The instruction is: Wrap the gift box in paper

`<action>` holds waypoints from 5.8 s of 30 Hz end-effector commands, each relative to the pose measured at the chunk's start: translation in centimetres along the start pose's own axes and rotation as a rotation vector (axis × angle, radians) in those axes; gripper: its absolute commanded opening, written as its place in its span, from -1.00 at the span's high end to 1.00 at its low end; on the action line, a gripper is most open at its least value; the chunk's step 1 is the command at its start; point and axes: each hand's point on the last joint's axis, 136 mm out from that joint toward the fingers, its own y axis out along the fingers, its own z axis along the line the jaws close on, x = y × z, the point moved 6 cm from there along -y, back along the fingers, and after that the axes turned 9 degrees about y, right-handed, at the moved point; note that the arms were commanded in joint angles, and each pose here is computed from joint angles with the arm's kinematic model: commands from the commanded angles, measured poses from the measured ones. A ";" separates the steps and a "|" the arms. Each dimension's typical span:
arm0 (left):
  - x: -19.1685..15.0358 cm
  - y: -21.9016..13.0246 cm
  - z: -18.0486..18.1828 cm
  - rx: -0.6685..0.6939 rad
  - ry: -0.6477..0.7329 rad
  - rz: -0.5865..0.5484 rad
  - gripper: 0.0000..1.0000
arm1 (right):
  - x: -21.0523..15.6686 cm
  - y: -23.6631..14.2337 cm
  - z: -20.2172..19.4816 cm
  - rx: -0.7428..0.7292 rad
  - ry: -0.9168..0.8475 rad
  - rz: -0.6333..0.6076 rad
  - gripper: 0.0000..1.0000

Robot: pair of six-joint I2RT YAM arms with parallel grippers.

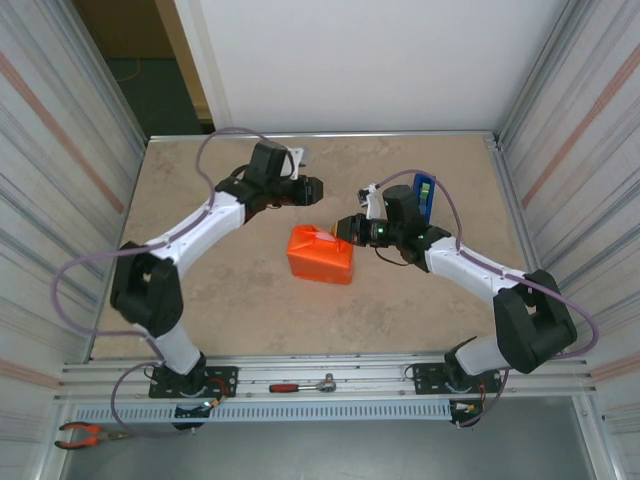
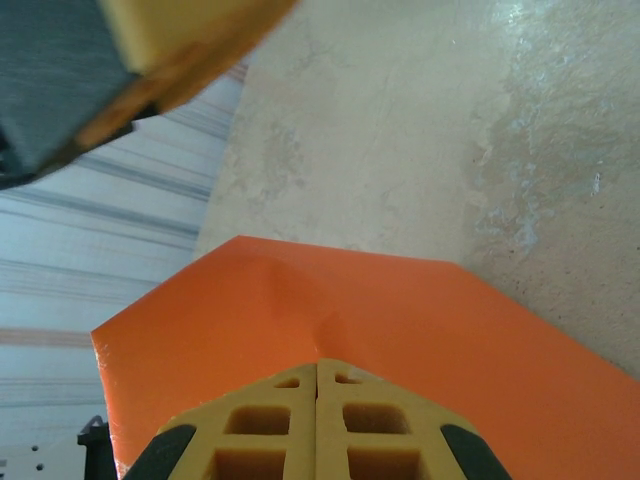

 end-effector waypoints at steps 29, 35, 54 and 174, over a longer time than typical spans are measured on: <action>-9.7 -3.8 -4.6 -0.233 0.225 0.386 0.51 | -0.9 0.0 -3.1 -0.143 0.113 0.117 1.00; -11.1 -3.2 -4.3 -0.189 0.226 0.392 0.61 | 1.8 -1.7 1.8 -0.090 0.036 0.065 1.00; -10.0 -3.3 -3.4 -0.227 0.125 0.311 0.62 | -5.8 -0.9 -0.1 -0.255 0.017 0.231 1.00; -14.8 -1.8 -2.4 -0.211 0.205 0.489 1.00 | 8.5 -13.4 -17.8 -0.223 0.594 -0.392 1.00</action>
